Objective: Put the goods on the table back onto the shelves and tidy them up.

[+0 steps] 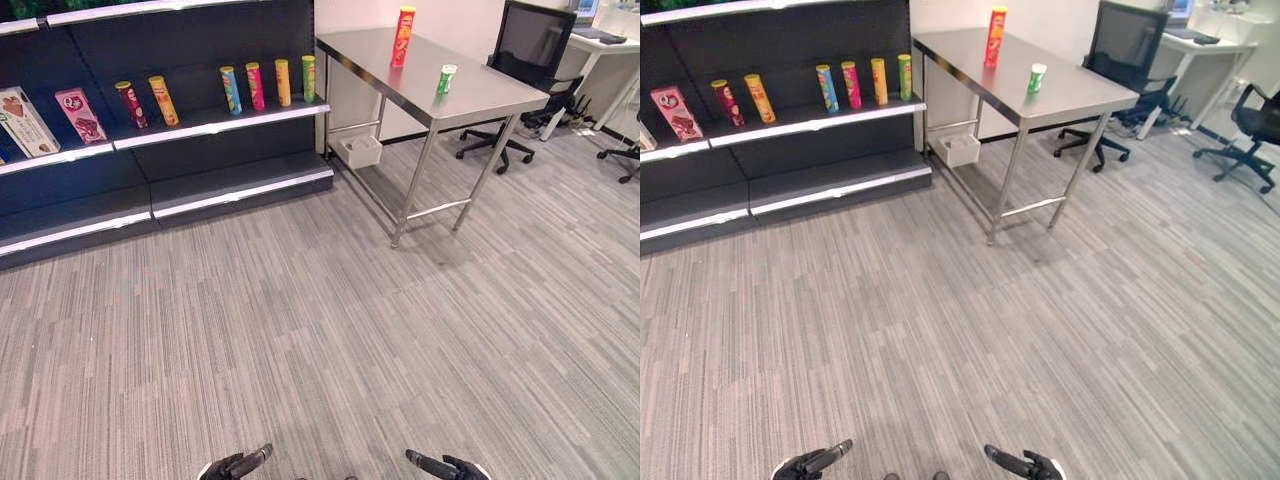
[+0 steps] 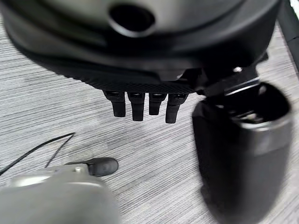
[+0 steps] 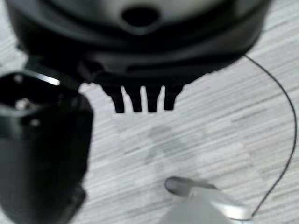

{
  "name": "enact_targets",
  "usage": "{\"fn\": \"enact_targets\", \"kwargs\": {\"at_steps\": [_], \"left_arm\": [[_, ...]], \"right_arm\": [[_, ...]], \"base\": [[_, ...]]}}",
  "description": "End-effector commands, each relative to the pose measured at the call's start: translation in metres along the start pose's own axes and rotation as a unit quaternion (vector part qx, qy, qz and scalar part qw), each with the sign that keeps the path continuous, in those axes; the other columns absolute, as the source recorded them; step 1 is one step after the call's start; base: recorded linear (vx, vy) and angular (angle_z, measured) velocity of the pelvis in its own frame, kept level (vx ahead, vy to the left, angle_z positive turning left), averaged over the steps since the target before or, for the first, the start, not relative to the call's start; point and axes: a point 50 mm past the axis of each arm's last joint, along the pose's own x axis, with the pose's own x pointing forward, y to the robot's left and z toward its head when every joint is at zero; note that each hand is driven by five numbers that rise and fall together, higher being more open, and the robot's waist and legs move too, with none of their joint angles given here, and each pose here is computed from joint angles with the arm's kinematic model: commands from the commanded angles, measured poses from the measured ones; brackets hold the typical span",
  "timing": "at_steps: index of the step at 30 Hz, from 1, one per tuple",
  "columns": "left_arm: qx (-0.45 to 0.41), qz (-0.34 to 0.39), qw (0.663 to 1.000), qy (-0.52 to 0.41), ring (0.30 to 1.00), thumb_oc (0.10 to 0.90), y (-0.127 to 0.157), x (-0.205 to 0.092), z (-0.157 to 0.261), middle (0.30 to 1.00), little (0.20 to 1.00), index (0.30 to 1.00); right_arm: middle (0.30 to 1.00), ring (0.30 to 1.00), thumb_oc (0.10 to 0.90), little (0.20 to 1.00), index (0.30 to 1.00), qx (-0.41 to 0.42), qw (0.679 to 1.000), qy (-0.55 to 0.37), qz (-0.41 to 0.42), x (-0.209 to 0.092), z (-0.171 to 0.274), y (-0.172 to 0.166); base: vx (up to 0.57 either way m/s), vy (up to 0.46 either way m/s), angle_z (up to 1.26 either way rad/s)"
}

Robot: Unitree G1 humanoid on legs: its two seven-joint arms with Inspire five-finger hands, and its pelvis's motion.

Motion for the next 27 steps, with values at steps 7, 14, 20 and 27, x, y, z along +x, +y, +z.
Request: {"fn": "enact_targets", "kwargs": {"at_steps": [7,14,20,27], "left_arm": [[-0.001,0.014,0.999,-0.044,0.900,0.800,0.011,0.003,0.024,0.900,0.900,0.900],[0.005,0.006,0.999,-0.038,0.900,0.800,0.007,0.003,0.022,0.900,0.900,0.900],[0.005,-0.001,0.999,-0.041,0.900,0.800,0.006,0.003,0.024,0.900,0.900,0.900],[-0.018,0.007,0.999,-0.050,0.900,0.800,0.009,0.004,0.030,0.900,0.900,0.900]], "right_arm": [[0.900,0.900,0.800,0.900,0.900,-0.008,0.999,-0.044,-0.023,0.002,0.021,-0.015],[0.900,0.900,0.800,0.900,0.900,-0.014,0.999,-0.040,-0.024,0.002,0.020,-0.017],[0.900,0.900,0.800,0.900,0.900,-0.016,0.998,-0.051,-0.026,0.002,0.026,-0.021],[0.900,0.900,0.800,0.900,0.900,-0.011,0.997,-0.064,-0.029,0.002,0.034,-0.024]], "base": [[0.00,-0.010,-0.01],[0.00,-0.024,0.00],[-0.01,-0.060,0.00],[-0.08,-0.115,0.04]]}}
